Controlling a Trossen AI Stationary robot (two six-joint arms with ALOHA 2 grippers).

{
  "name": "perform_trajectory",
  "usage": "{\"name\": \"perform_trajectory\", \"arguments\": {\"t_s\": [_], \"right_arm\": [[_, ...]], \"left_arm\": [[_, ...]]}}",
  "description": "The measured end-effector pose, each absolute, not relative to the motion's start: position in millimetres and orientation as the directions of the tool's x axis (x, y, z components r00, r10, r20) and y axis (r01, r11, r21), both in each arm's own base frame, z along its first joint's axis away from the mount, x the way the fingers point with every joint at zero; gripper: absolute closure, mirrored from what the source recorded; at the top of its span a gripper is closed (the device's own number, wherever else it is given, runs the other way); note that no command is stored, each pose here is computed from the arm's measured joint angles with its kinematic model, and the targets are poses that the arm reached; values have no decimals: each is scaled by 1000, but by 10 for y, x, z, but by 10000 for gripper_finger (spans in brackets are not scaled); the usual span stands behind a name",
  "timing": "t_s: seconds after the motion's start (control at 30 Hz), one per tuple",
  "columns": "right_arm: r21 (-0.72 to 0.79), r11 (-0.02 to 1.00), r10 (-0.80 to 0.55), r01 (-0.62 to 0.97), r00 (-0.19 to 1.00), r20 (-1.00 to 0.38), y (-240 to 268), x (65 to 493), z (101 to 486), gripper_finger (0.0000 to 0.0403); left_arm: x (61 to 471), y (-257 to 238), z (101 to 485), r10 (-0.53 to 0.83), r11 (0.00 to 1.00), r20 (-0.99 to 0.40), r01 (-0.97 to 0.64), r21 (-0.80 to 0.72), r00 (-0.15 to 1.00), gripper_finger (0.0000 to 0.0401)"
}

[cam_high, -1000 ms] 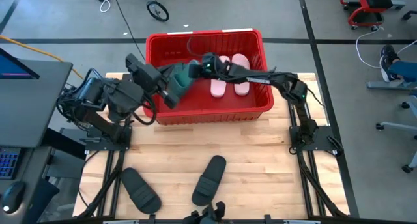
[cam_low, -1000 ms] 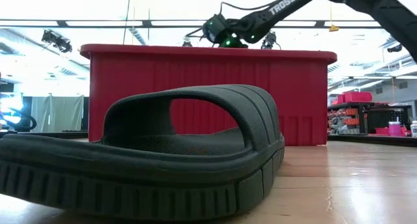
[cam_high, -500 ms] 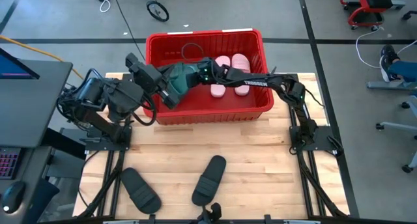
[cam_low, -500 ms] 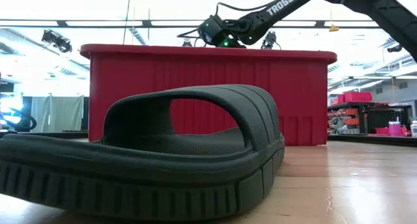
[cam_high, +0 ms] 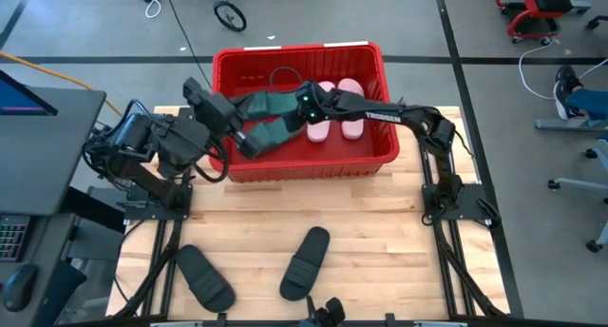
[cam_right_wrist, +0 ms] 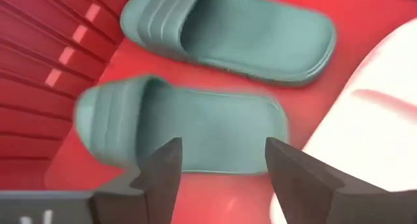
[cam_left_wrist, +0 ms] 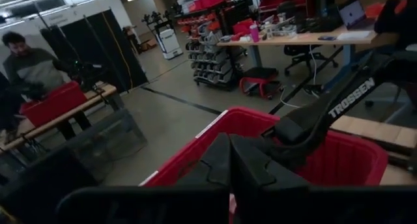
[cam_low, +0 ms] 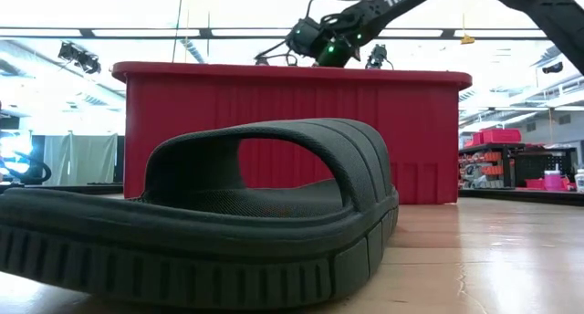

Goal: Pick and place slides into bin
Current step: Put the green slide into the red container

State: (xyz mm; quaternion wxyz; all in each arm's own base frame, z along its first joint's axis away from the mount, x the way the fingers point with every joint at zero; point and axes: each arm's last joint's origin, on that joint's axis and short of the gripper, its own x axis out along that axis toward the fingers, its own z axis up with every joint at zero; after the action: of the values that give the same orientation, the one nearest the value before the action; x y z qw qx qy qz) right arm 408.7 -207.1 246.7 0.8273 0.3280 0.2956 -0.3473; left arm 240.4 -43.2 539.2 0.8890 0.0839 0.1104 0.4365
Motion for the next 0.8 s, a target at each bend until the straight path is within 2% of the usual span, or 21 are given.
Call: {"name": "perform_trajectory", "arguments": {"t_s": [0.17, 0.33, 0.53, 0.67, 0.8], "right_arm": [[286, 586, -422, 758, 587, -692, -2049, 3935, 2759, 184], [252, 658, -455, 710, 641, -618, -1975, 3713, 3216, 196], [232, 733, -482, 640, 728, -488, -1767, 3347, 3843, 218], [211, 776, -455, 594, 759, -466, -1619, 3071, 4114, 259], [173, 793, -436, 584, 743, -509, -1507, 2851, 4217, 338]], "left_arm": [[2411, -391, 5389, 802, 598, -126, -781, 179, 584, 381], [2437, -305, 5370, 782, 623, -156, -762, 176, 603, 396], [2445, 90, 5228, 746, 625, -313, -780, 27, 587, 397], [2414, 446, 5031, 701, 571, -495, -820, -42, 513, 396], [2444, 796, 4779, 594, 559, -651, -824, -88, 473, 398]]}}
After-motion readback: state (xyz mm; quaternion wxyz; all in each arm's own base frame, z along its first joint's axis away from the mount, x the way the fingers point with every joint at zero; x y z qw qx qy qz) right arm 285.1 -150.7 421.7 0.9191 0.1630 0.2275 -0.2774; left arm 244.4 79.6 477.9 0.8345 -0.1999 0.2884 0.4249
